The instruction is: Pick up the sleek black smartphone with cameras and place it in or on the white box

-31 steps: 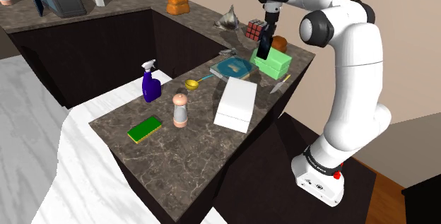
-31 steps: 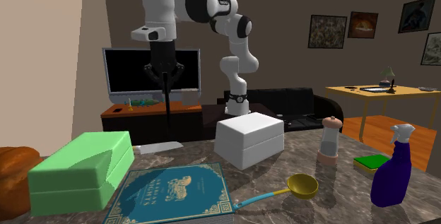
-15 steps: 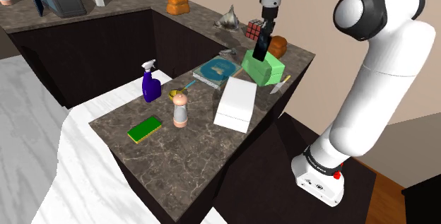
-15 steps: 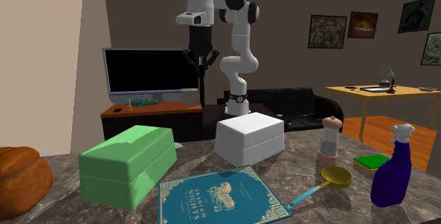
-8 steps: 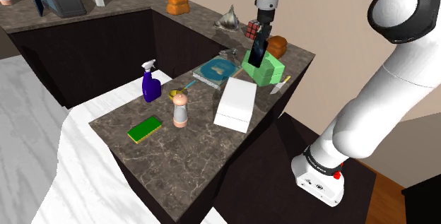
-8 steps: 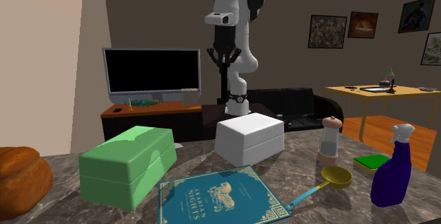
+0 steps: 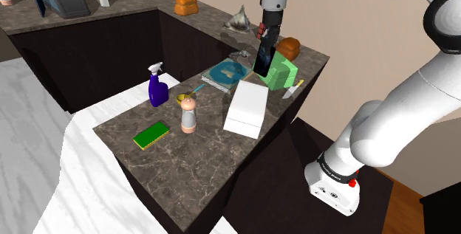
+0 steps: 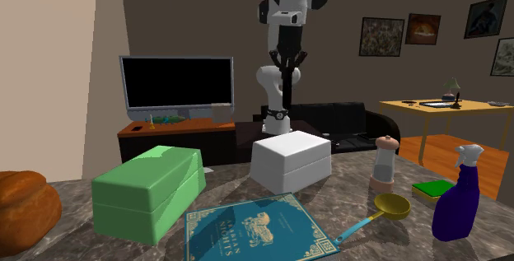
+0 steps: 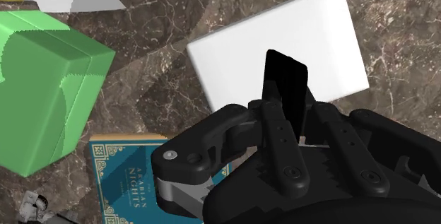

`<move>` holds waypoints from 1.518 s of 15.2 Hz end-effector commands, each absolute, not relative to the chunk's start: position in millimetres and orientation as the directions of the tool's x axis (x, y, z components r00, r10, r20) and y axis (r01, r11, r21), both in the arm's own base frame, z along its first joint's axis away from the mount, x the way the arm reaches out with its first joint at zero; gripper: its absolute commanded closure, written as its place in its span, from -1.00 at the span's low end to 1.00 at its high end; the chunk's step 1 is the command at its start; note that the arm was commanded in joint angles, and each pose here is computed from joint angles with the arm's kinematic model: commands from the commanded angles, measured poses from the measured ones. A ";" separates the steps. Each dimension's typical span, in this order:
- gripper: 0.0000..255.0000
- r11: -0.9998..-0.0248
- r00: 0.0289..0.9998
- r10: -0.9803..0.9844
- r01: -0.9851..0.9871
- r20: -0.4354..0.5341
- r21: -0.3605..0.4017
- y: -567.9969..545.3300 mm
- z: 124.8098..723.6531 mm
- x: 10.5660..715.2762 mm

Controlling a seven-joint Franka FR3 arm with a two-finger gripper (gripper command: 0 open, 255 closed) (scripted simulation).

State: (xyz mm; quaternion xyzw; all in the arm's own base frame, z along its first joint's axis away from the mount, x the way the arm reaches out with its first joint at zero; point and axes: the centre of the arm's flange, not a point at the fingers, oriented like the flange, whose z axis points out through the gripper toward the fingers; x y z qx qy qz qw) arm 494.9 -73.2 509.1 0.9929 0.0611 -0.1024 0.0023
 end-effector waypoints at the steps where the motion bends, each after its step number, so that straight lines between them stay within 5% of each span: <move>1: 1.00 -0.993 0.972 0.119 0.120 -0.204 -0.007 -47.1 512.0 480.9; 23: 1.00 -0.993 0.972 0.119 0.120 -0.204 -0.007 -47.1 395.8 480.9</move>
